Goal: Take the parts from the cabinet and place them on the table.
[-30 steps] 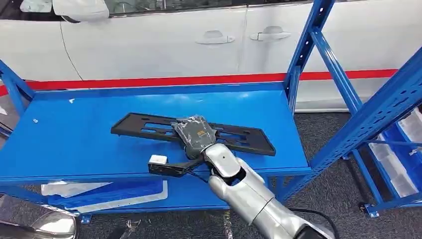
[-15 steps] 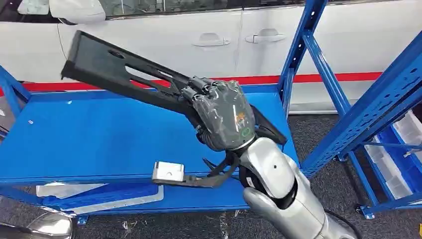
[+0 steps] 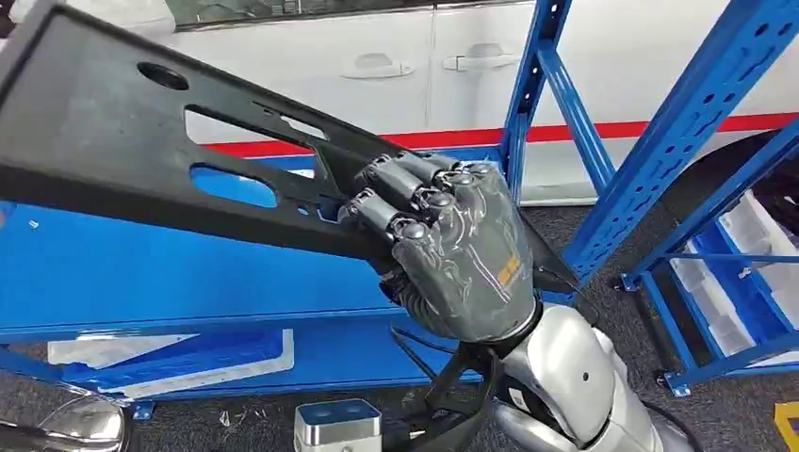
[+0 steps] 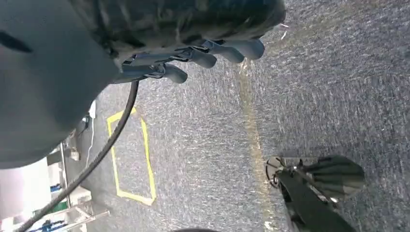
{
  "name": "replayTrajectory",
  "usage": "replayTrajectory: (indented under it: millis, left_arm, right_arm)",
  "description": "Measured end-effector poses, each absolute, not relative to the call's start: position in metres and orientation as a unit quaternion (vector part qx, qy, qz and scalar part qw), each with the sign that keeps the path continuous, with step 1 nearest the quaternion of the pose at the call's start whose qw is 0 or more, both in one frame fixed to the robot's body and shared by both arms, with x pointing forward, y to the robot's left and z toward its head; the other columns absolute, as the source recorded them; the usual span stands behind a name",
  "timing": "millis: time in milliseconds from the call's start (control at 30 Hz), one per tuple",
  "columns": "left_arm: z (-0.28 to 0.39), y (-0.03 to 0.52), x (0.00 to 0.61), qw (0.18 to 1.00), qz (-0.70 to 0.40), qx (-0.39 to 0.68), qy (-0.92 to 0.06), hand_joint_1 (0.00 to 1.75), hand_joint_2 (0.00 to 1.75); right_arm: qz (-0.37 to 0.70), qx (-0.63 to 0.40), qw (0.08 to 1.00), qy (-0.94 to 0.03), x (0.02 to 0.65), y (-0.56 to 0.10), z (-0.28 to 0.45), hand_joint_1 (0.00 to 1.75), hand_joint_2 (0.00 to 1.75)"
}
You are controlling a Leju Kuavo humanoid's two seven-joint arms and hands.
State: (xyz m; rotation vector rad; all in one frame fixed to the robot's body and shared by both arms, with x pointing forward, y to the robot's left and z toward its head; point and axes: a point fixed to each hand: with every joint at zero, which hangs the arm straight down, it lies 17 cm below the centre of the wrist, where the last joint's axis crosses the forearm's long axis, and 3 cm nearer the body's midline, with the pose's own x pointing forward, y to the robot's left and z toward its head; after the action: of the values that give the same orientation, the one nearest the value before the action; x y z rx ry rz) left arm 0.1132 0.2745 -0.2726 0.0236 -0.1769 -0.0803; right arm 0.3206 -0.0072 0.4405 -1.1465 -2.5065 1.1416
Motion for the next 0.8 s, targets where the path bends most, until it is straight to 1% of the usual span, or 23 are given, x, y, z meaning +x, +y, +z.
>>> replayTrajectory:
  millis: [267,800]
  left_arm:
    - [-0.271,0.272,0.118,0.995,-0.041,0.008,-0.095,0.00,0.00]
    - [-0.271,0.268,0.120,0.994,-0.038,-0.002,-0.103,0.00,0.00]
  right_arm:
    - [0.372,-0.390,0.051,-0.841,0.304,-0.010,0.451,1.71,1.75]
    - [0.375,-0.384,0.050,-0.842,0.299,-0.011,0.451,1.71,1.75]
